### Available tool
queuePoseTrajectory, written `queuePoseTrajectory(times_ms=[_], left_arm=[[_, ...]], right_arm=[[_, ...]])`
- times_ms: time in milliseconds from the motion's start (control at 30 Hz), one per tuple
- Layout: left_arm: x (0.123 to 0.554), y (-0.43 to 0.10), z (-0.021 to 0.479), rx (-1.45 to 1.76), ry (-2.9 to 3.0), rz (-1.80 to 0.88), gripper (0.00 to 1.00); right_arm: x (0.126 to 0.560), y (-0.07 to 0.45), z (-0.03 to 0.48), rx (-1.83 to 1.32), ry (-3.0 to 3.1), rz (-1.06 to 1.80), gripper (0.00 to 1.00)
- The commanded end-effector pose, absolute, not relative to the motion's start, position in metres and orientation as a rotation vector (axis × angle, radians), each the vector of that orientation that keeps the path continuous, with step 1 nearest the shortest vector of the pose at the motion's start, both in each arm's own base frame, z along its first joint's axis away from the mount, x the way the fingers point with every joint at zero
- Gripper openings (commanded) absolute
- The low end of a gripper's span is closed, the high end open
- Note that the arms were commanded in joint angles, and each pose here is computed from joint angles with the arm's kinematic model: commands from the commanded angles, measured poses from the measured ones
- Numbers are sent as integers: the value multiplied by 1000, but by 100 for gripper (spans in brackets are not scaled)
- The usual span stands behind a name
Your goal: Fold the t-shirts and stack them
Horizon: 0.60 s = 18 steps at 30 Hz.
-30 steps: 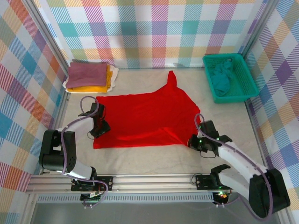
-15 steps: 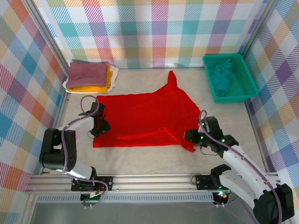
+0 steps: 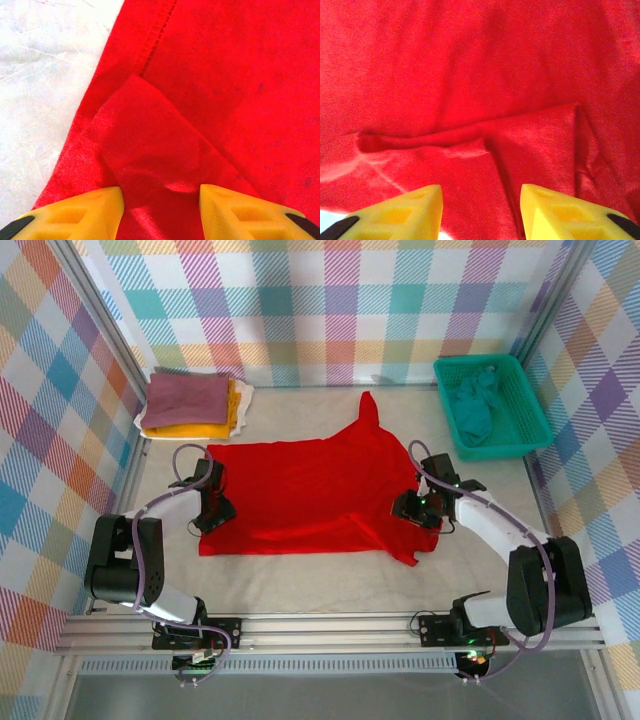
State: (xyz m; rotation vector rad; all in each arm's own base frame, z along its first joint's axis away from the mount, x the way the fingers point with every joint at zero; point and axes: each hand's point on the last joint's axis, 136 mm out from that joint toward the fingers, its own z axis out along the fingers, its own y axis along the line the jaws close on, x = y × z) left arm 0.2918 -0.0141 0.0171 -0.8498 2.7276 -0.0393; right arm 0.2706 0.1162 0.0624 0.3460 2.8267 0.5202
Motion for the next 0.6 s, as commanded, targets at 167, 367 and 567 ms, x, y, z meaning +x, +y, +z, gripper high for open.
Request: queuePoseTrajectory(times_ms=[167, 367, 567], left_arm=[[278, -19, -3, -833, 2810, -28, 47], [279, -20, -5, -832, 2815, -35, 47], [280, -22, -5, -831, 2818, -43, 47]], right_arm=[[277, 98, 43, 414, 2907, 334, 46], [284, 109, 33, 367, 2910, 402, 32], [291, 118, 43, 331, 2879, 478, 10]])
